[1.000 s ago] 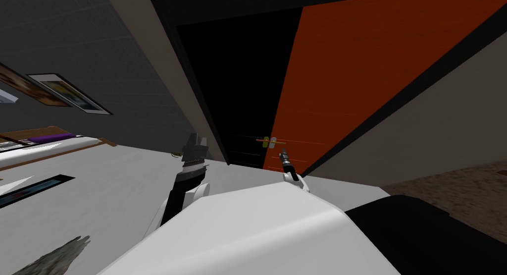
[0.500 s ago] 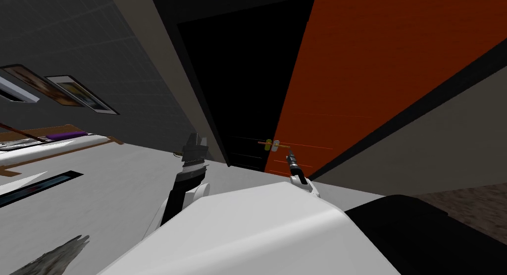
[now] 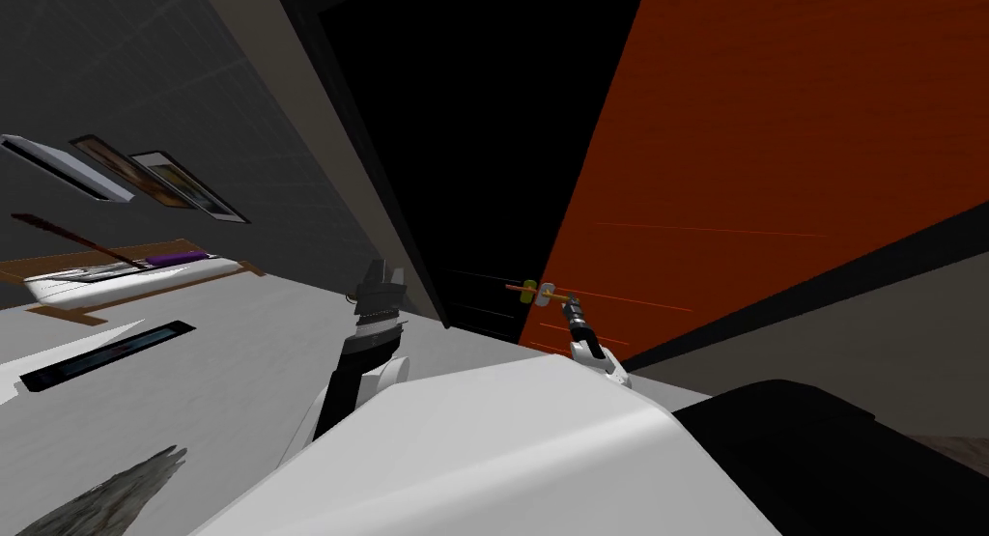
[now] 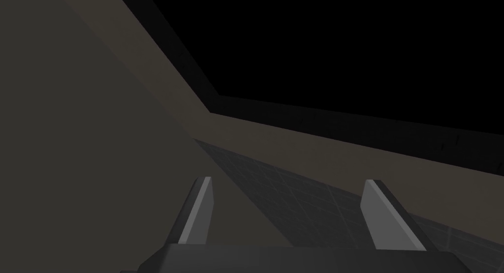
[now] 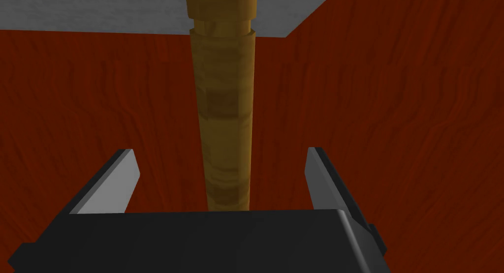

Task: Pull the door open

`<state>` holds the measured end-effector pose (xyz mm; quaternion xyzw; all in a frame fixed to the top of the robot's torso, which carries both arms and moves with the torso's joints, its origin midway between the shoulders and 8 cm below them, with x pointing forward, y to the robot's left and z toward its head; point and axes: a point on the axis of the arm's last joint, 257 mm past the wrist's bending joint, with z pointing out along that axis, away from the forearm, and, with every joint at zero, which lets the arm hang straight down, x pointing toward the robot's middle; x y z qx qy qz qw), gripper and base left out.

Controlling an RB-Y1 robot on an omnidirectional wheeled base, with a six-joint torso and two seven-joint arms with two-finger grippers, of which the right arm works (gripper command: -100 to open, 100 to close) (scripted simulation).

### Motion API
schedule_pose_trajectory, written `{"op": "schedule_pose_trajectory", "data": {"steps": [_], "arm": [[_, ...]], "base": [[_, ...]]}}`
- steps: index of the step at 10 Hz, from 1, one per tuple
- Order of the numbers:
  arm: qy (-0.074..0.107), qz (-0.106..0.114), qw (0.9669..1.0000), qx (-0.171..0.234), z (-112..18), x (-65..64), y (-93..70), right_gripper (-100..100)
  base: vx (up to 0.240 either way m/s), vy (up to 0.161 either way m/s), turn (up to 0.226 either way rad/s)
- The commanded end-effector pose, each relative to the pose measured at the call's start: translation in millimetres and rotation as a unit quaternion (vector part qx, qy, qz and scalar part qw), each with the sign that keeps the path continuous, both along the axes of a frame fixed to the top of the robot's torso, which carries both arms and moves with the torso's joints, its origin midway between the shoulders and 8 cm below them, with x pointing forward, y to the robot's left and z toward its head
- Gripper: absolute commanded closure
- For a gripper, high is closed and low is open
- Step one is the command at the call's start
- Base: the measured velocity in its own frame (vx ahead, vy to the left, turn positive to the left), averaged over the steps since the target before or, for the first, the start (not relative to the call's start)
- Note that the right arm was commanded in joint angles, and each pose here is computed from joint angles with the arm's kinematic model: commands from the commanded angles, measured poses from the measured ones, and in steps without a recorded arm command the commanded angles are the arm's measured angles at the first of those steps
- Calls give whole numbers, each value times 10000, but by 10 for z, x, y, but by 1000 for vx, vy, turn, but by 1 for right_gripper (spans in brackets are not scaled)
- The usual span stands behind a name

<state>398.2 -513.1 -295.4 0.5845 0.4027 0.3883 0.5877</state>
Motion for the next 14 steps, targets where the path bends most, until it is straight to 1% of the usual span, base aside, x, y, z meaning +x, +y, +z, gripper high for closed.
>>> {"op": "schedule_pose_trajectory", "data": {"steps": [1,6,7,8,11,13,14], "arm": [[10,-6,10000,-4,-7,-7,-3,100],[10,-6,10000,-4,-7,-7,-3,100],[31,9,10000,-10,-16,-60,-37,100],[30,26,10000,-11,-14,-67,-36,100],[4,206,9998,-2,4,-82,35,100],[-23,370,9993,20,16,-74,124,100],[-29,411,9991,27,18,-71,147,100]], "base": [[-10,0,-31],[-18,5,-1],[-105,3,95],[-186,-6,88],[-198,14,118],[-202,-32,168],[-173,-60,133]]}}
